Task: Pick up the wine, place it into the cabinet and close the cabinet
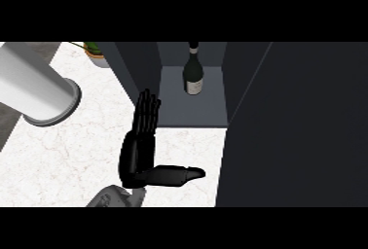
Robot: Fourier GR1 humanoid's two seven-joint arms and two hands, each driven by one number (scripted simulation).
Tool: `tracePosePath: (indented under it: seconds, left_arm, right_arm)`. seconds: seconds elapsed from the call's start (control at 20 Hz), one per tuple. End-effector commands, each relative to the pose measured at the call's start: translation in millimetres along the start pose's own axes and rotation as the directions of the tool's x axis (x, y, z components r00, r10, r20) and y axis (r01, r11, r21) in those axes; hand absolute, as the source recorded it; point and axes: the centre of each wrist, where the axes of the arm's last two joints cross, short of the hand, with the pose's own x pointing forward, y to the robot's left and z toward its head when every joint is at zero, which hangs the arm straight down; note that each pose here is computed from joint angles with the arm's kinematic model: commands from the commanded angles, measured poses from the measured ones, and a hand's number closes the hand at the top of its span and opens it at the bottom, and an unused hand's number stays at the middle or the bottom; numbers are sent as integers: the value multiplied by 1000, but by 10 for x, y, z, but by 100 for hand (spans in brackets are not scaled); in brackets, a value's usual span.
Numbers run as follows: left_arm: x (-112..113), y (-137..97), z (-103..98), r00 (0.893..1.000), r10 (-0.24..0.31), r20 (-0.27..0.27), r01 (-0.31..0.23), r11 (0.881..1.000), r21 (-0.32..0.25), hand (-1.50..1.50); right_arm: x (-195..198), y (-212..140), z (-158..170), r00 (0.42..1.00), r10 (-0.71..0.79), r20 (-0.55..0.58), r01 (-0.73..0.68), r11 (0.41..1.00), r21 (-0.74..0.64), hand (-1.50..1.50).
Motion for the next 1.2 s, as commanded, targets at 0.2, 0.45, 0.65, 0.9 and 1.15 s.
tracePosePath:
  seconds: [0.2, 0.45, 0.65, 0.9, 1.15]
  left_arm:
    - [183, 289, 422, 999, -34, 17, 33, 999, 30, -150]
    - [418, 561, 601, 1000, -27, 14, 26, 999, 27, -150]
    - [521, 808, 743, 998, -61, -1, 61, 998, 20, -150]
    - [643, 967, 879, 998, -65, 17, 65, 997, 50, -150]
    - [929, 1321, 825, 998, -64, 15, 63, 996, 70, -150]
  right_arm:
    - [363, 97, 256, 999, 42, -24, -31, 940, 339, 150]
    - [354, 303, 211, 999, -27, -43, 44, 898, 437, 150]
    - [476, 325, 231, 1000, -4, -20, 13, 880, 476, 150]
    - [396, 567, 123, 999, -40, -6, 38, 867, 497, 150]
    - [328, 727, -69, 993, -85, -79, 113, 858, 500, 150]
